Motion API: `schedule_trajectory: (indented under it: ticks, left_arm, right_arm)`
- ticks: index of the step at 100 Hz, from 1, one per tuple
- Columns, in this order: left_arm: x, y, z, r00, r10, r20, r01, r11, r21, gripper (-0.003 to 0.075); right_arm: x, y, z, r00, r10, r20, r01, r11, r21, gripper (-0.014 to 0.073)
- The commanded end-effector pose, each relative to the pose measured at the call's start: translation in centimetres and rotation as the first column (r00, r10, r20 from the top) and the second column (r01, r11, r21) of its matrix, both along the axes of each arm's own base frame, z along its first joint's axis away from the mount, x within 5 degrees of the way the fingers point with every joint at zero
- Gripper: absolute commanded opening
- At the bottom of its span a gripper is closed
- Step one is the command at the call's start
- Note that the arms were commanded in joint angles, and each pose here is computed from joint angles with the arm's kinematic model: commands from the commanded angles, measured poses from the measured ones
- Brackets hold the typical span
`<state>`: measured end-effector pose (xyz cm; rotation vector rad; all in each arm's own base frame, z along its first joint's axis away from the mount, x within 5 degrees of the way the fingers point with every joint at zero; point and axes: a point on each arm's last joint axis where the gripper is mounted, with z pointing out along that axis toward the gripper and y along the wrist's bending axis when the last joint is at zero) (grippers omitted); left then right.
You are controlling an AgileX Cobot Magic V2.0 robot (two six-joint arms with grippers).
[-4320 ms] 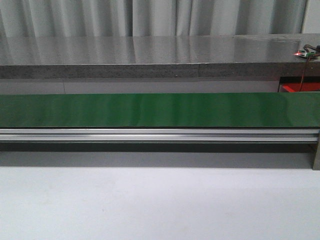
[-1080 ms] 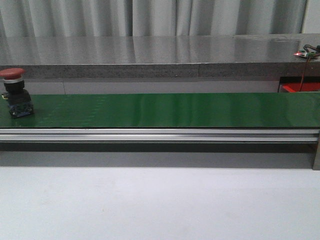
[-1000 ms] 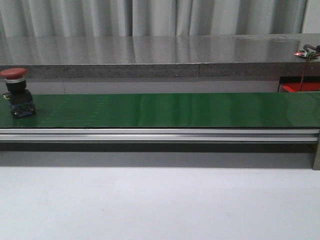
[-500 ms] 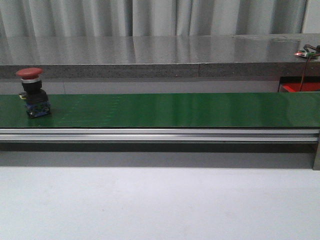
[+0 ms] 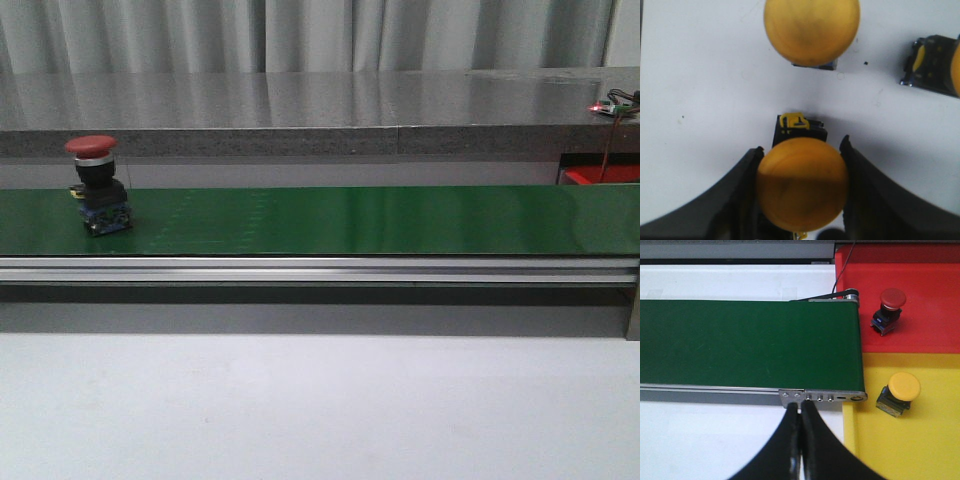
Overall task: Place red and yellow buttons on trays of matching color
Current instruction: 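Grasp a yellow push-button from the table with the left gripper, then set the yellow button on the belt and open the left gripper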
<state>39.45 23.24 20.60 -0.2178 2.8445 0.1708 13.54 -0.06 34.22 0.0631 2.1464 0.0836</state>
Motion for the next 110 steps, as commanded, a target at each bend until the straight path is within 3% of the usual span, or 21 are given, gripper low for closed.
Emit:
schedule_trajectory:
  ticks: [1, 56, 85, 110]
  left_arm:
    - [-0.7, -0.3, 6.4, 0.988, 0.015, 0.151, -0.026, 0.997, 0.07, 0.0129]
    - [-4.8, -5.3, 16.5, 0.945, 0.007, 0.327, -0.004, 1.0, -0.01, 0.0129]
    - [-4.3, -10.2, 17.8, 0.941, -0.122, 0.316, 0.134, 0.991, -0.014, 0.0129]
    - [-3.2, -16.0, 17.6, 0.924, -0.276, 0.264, 0.296, 0.954, -0.039, 0.0129]
  right_arm:
    - [0.1, -0.1, 1.4, 0.996, -0.004, 0.092, 0.005, 1.0, -0.007, -0.0071]
    - [0.1, -0.1, 1.4, 0.996, -0.004, 0.092, 0.005, 1.0, -0.007, -0.0071]
    - [0.1, -0.1, 1.4, 0.996, -0.004, 0.092, 0.005, 1.0, -0.007, -0.0071]
    - [0.1, -0.1, 1.4, 0.996, -0.004, 0.092, 0.005, 1.0, -0.007, -0.0071]
